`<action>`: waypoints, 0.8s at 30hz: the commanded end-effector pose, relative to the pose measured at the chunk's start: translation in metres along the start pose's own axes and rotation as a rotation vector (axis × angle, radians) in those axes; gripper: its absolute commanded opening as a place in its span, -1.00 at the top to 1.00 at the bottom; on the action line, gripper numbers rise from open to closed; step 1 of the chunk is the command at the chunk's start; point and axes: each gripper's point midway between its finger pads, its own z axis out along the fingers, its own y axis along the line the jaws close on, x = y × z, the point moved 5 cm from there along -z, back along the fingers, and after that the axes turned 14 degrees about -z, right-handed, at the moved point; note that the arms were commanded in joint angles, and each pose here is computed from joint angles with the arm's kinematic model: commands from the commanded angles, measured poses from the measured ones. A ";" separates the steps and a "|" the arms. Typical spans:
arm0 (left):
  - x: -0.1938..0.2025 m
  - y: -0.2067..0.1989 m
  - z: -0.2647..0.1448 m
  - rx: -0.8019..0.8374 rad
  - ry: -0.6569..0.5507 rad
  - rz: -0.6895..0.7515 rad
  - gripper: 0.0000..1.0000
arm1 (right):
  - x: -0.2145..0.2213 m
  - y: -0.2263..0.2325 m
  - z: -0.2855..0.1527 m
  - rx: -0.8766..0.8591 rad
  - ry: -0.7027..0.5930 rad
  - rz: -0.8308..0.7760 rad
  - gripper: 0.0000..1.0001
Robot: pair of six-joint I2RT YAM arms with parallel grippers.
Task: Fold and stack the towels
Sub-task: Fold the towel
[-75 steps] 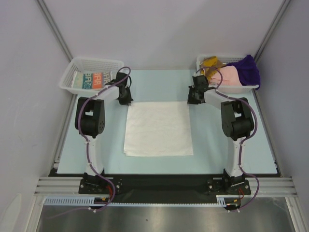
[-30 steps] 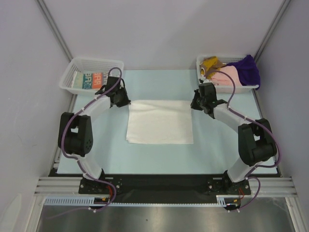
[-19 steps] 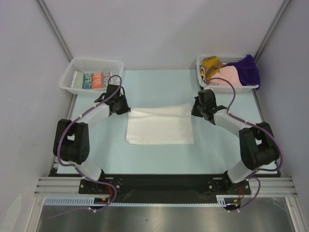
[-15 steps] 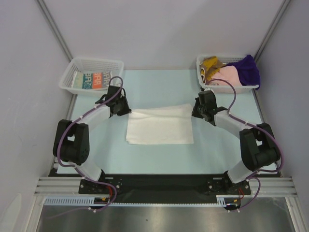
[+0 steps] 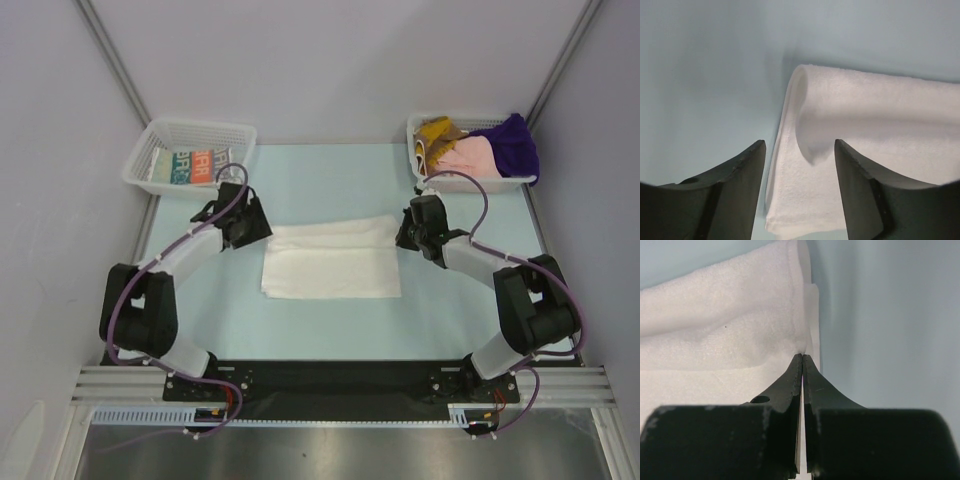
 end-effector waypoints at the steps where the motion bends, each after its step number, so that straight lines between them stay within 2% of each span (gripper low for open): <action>1: -0.019 -0.011 -0.034 0.021 -0.091 -0.071 -0.31 | -0.017 0.005 -0.007 -0.020 -0.090 -0.002 1.00; 7: -0.001 -0.019 -0.043 0.098 -0.048 -0.220 -0.34 | -0.010 0.006 -0.010 -0.029 -0.085 0.001 0.99; 8: 0.004 -0.023 -0.042 0.108 -0.030 -0.226 -0.33 | -0.009 0.005 -0.012 -0.026 -0.084 0.002 0.93; 9: 0.007 -0.022 -0.041 0.098 -0.018 -0.227 -0.30 | -0.009 0.006 -0.016 -0.028 -0.092 0.002 0.74; 13: 0.024 -0.019 -0.036 0.066 0.011 -0.219 -0.25 | -0.010 0.002 -0.029 -0.018 -0.091 0.017 0.37; 19: 0.042 -0.010 -0.027 0.023 0.043 -0.241 -0.11 | -0.016 -0.006 -0.046 -0.005 -0.074 0.055 0.17; 20: 0.044 -0.011 -0.024 0.029 0.055 -0.241 -0.06 | -0.009 -0.006 -0.041 0.004 -0.023 0.046 0.14; 24: 0.049 -0.012 -0.018 0.015 0.074 -0.230 -0.04 | -0.010 -0.008 -0.025 0.024 0.037 0.030 0.15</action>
